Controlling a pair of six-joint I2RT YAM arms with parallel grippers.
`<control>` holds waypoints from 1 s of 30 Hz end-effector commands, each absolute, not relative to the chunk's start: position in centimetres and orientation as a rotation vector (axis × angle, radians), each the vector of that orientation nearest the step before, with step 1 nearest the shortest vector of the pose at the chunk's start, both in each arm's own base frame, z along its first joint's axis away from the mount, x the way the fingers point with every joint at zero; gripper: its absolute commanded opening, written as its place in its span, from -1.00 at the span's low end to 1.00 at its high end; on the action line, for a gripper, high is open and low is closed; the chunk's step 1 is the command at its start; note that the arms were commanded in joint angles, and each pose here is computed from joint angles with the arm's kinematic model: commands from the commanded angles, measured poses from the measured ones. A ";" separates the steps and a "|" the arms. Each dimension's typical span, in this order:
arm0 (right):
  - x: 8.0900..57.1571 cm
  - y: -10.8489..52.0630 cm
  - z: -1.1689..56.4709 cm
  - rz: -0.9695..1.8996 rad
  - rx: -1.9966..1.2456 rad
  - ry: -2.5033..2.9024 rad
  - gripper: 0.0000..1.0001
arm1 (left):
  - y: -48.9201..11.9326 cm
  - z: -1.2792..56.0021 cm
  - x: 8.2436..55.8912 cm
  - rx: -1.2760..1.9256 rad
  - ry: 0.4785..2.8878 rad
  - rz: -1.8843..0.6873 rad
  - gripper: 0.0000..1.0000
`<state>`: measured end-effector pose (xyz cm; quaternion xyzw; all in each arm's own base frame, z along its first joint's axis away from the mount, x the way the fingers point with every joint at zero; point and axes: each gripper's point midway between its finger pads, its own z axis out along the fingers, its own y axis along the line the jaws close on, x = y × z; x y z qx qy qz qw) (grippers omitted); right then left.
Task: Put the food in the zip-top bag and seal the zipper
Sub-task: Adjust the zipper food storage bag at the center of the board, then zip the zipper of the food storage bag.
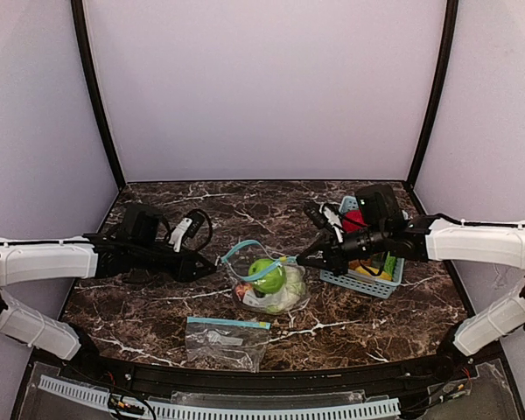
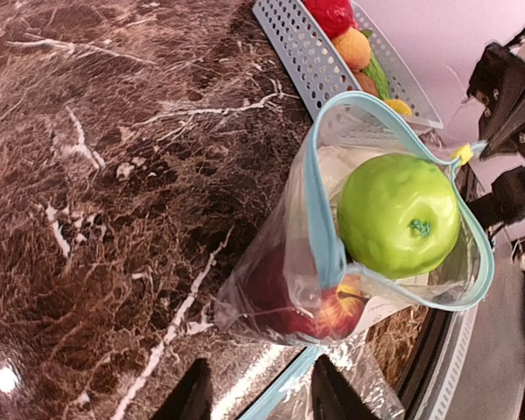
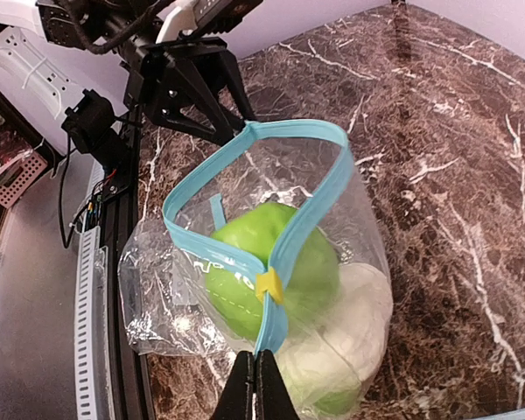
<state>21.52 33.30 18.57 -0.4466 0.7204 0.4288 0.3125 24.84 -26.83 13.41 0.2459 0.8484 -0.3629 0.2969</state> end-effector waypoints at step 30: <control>19.8 33.4 21.1 1.107 -1.128 1.795 -1.00 | -40.8 23.6 21.2 1.498 1.698 -1.150 0.08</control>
